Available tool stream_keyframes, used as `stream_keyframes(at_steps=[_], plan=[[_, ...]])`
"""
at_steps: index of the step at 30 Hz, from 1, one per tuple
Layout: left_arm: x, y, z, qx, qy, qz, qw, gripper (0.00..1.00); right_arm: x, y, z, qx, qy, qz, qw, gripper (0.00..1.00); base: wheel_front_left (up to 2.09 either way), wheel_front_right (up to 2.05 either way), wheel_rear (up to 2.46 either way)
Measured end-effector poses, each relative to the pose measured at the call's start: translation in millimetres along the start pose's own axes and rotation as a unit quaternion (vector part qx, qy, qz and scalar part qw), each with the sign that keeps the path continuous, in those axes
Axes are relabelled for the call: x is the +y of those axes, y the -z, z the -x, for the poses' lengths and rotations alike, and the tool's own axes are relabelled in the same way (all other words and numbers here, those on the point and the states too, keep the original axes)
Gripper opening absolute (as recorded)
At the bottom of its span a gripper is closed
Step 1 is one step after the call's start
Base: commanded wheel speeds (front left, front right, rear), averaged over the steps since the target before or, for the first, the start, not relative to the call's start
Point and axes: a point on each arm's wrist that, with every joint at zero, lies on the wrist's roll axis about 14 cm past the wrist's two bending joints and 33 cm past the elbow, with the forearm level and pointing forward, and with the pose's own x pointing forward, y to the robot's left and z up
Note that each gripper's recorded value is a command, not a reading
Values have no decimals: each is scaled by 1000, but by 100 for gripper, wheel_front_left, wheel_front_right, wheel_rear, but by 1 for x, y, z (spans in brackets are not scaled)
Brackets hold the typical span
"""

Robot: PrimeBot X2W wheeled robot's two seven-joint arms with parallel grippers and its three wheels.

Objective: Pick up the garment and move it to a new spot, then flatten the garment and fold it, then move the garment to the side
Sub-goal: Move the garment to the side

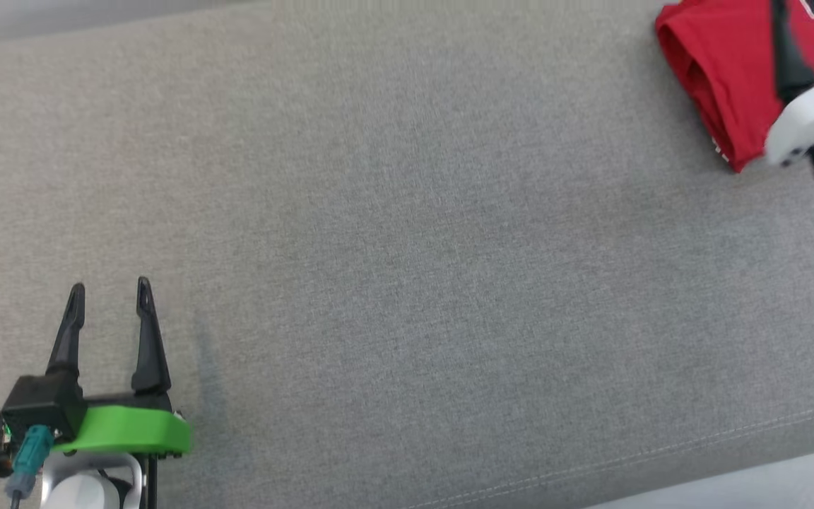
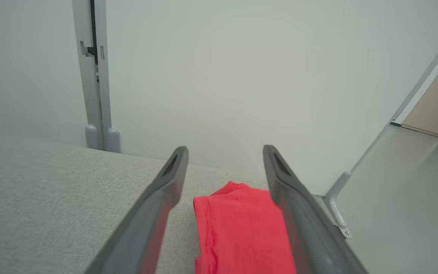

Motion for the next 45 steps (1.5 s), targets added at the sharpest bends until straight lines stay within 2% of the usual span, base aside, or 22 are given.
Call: stream_keyframes(at_steps=[4,10,17,24,35,45], plan=[[5,-13,17,-14,-12,0,1000,100,25,-13,24,-32,-13,-40,999,100,0,0,0],[10,-29,34,-33,-24,2,999,100,62,-13,61,-51,-29,-96,994,100,0,0,0],[17,-38,48,-44,-33,2,998,100,112,-8,94,-53,-60,-155,985,100,0,0,0],[25,-43,65,-49,-41,0,998,100,144,3,133,-42,-67,-187,979,100,0,0,0],[28,-48,86,-59,-47,2,997,100,163,-2,170,-43,-66,-208,975,100,0,0,0],[26,-51,90,-64,-41,10,997,100,158,-8,176,-50,-56,-198,977,100,0,0,0]])
